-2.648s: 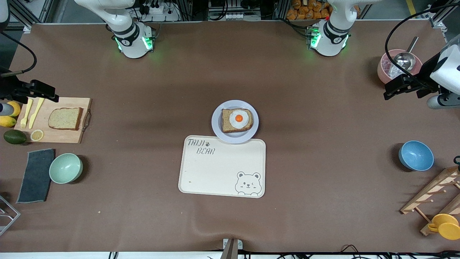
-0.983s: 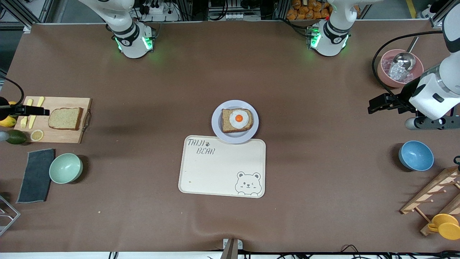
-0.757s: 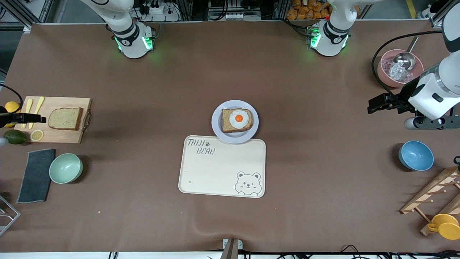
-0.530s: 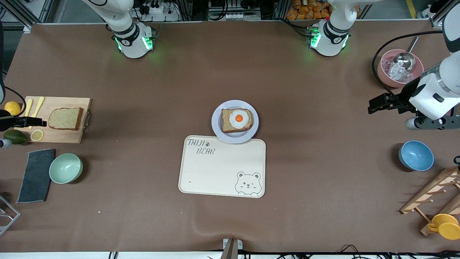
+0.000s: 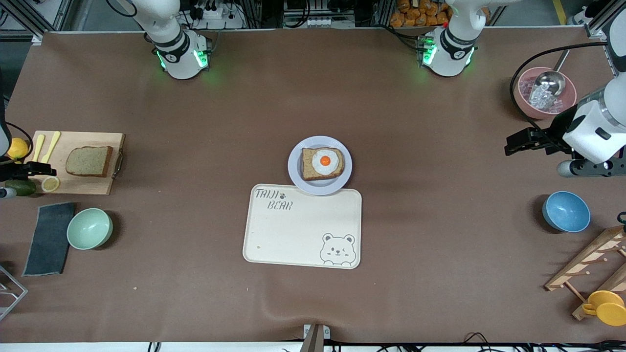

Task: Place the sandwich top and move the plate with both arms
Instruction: 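Move the right gripper toward the bread slice on the cutting board, then lower the right gripper and grasp the bread slice edge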

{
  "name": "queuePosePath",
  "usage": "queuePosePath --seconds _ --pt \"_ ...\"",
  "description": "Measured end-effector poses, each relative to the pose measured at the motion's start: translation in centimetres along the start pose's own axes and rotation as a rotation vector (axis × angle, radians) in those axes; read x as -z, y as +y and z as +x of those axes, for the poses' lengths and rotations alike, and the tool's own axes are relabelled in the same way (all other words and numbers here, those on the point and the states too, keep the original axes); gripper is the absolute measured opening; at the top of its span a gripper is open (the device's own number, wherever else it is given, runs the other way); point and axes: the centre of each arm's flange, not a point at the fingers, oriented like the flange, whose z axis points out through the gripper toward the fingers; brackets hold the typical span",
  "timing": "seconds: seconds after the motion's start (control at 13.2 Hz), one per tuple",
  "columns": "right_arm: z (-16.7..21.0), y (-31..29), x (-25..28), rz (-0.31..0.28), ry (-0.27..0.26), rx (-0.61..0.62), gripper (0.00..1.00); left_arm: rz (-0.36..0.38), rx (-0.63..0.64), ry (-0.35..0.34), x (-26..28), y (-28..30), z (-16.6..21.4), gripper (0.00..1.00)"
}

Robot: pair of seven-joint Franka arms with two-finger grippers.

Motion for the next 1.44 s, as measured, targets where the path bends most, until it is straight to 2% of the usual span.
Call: queuePosePath --seconds 0.23,0.45,0.68,0.91,1.13,1.44 --pt "-0.1 0.9 -2.1 -0.007 0.014 -0.009 1.0 0.0 -0.002 -0.001 0.0 0.1 0.0 1.0" --pt "-1.2 1.2 -4.1 0.005 0.005 -0.023 1.0 0.008 -0.002 -0.002 -0.1 0.1 0.0 1.0" --pt "-1.6 1.5 -4.1 0.007 0.005 -0.029 1.0 0.031 -0.003 0.001 -0.1 -0.1 0.0 1.0" --pt "-2.2 0.9 -3.5 0.038 -0.033 -0.029 1.0 0.032 -0.002 0.0 -0.1 -0.1 0.0 1.0" --pt "-2.7 0.9 -2.1 0.024 -0.047 -0.022 1.0 0.032 -0.002 -0.001 -0.1 -0.1 0.0 1.0" --pt "-5.9 2.4 -5.4 0.035 -0.045 -0.063 1.0 0.032 -0.002 -0.002 -0.1 -0.1 0.0 1.0"
